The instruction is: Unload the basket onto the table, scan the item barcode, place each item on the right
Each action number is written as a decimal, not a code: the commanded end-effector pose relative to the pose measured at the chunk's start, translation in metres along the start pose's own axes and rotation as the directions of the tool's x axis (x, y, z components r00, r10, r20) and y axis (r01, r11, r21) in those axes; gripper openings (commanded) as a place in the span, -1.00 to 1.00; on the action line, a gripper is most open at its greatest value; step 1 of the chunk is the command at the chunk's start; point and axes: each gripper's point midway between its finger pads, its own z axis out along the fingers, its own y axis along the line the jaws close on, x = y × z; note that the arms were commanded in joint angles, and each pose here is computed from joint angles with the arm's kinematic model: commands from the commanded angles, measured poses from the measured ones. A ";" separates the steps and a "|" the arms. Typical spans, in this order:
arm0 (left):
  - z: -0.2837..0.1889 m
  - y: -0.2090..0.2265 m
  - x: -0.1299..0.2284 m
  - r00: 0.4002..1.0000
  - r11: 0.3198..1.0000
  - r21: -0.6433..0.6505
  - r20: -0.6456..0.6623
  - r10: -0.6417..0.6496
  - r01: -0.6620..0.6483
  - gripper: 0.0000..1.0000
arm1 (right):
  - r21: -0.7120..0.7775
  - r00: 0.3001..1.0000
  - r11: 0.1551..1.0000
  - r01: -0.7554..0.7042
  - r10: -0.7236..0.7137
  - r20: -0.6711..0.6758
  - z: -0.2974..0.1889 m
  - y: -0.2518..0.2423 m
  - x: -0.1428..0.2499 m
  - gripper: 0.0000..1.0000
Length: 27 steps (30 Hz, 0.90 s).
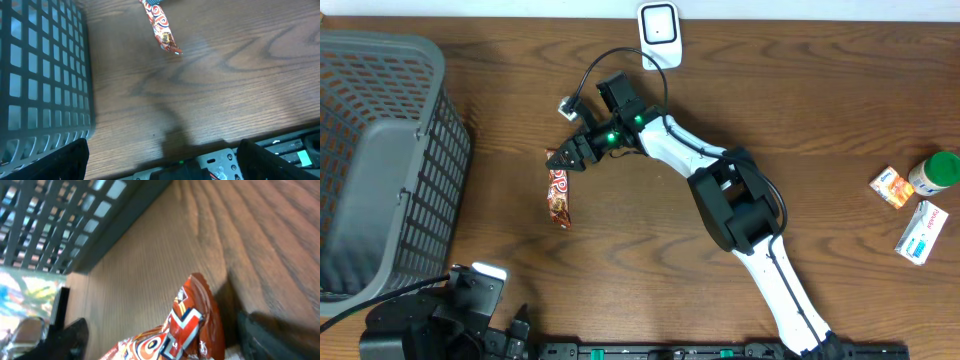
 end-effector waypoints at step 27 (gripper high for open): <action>-0.002 0.000 0.000 1.000 1.000 -0.003 0.006 0.009 -0.009 0.89 | 0.049 1.000 0.998 -0.026 0.026 0.000 -0.001 -0.022 0.009 -0.97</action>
